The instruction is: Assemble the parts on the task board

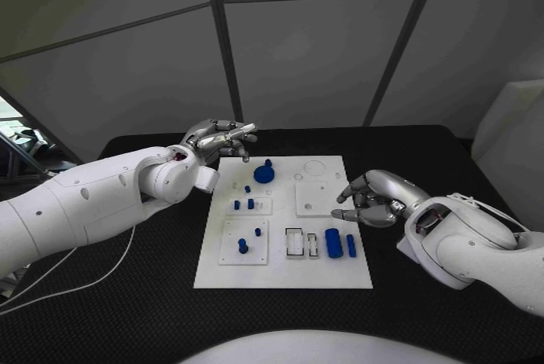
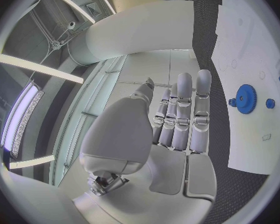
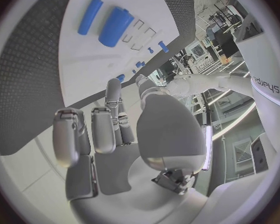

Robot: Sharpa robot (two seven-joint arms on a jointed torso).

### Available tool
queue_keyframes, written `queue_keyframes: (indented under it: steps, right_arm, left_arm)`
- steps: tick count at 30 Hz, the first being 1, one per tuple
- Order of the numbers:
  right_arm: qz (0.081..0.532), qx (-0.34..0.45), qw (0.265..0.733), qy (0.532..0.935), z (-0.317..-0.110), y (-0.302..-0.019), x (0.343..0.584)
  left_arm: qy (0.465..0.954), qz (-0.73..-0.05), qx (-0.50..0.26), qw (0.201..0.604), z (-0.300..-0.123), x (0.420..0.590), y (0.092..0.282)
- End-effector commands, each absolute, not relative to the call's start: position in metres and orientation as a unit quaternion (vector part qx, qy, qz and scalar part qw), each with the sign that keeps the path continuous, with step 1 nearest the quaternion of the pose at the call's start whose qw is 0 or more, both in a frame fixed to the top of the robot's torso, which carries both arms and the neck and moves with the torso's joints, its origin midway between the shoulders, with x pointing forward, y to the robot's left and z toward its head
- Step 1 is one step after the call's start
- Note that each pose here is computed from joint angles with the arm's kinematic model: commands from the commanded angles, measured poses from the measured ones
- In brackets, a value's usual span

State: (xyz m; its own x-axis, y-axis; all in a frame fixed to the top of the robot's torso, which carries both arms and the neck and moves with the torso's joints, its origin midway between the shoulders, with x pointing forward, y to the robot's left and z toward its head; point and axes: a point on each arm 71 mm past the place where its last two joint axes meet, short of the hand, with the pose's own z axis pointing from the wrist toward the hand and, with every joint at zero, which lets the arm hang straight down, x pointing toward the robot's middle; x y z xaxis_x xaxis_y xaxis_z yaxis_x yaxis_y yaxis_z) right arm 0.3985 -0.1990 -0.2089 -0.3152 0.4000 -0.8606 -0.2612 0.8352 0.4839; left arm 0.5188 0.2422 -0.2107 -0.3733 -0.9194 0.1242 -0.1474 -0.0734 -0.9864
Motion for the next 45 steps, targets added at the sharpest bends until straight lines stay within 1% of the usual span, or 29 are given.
queue_keyframes:
  steps: [1, 6, 11, 32, 38, 45]
  right_arm:
    - [0.224, 0.1, 0.56, 0.791, -0.222, -0.207, 0.391]
    - [0.197, 0.108, 0.539, 0.811, -0.236, -0.205, 0.381]
    - [0.188, 0.107, 0.531, 0.819, -0.245, -0.2, 0.377]
    - [0.184, 0.081, 0.513, 0.834, -0.261, -0.184, 0.379]
    - [0.176, 0.069, 0.5, 0.845, -0.266, -0.18, 0.379]
    - [0.164, 0.057, 0.501, 0.848, -0.27, -0.176, 0.381]
  left_arm:
    - [0.589, -0.586, -0.447, 0.333, -0.209, 0.518, 0.24]
    - [0.59, -0.584, -0.448, 0.331, -0.21, 0.518, 0.24]
    - [0.592, -0.584, -0.448, 0.329, -0.211, 0.518, 0.238]
    - [0.593, -0.582, -0.449, 0.329, -0.211, 0.517, 0.239]
    - [0.594, -0.579, -0.451, 0.329, -0.212, 0.517, 0.24]
    - [0.595, -0.576, -0.453, 0.33, -0.212, 0.517, 0.241]
